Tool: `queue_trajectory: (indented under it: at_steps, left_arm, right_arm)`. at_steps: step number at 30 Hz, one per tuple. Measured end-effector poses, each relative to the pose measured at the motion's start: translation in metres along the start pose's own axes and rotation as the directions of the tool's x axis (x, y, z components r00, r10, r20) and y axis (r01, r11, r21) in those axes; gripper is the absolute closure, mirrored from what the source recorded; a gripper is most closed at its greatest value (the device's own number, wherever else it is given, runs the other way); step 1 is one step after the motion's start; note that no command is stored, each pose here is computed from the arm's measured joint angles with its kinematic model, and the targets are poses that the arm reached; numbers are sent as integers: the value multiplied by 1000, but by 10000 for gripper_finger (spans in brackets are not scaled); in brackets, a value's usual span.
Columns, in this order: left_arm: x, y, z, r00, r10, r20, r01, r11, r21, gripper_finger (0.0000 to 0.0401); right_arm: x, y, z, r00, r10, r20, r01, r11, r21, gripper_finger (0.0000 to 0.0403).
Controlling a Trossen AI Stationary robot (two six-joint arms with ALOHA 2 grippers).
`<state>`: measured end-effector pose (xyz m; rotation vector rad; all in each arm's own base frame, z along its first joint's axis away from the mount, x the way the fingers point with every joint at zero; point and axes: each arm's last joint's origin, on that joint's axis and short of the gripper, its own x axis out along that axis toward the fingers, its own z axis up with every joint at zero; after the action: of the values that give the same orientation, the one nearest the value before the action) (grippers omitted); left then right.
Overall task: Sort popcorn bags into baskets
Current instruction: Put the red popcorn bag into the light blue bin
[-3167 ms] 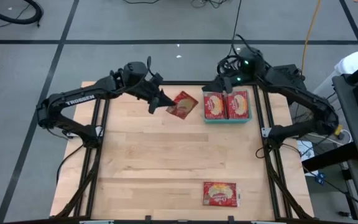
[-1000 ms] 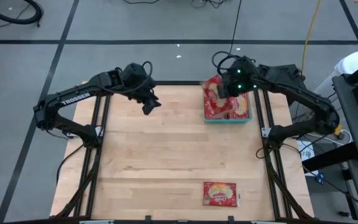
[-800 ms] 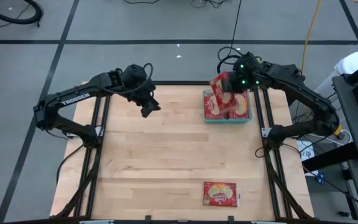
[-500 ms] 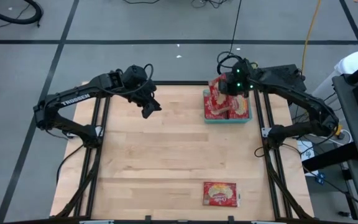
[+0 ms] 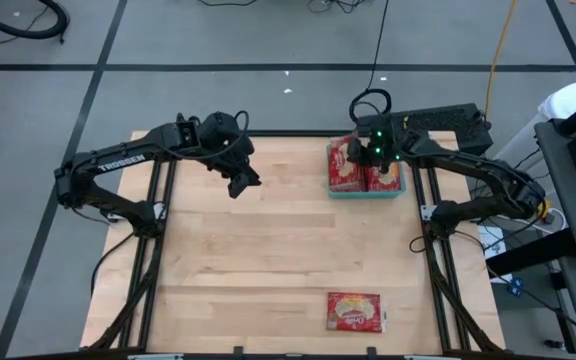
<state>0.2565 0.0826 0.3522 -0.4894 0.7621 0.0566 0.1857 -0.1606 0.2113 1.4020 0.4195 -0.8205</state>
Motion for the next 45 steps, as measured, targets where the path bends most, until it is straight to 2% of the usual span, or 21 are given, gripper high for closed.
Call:
queue_trajectory:
  at_steps: [17, 21, 28, 33, 39, 45]
  left_arm:
    - [1, 1, 1, 1000, 12, 7, -13, 997, 75, 281]
    - [0, 4, 2, 1000, 19, 18, -20, 997, 69, 281]
    - [-3, 10, 7, 998, 30, 63, -34, 998, 58, 281]
    - [-5, 14, 9, 996, 38, 82, -42, 998, 52, 281]
    - [-5, 15, 10, 996, 41, 83, -45, 998, 44, 281]
    - [-4, 16, 10, 994, 60, 92, -62, 998, 27, 281]
  right_arm:
    - [5, -9, -4, 999, -16, -33, 14, 998, -69, 379]
    - [7, -10, -4, 999, -29, -32, 27, 998, -59, 353]
    - [7, -11, -4, 999, -26, -41, 24, 998, -63, 285]
    - [6, -13, 0, 999, -24, -39, 19, 991, -131, 254]
    - [3, -19, 7, 997, -13, -76, -2, 980, -200, 255]
    - [8, -22, 8, 996, -34, -82, 7, 953, -304, 285]
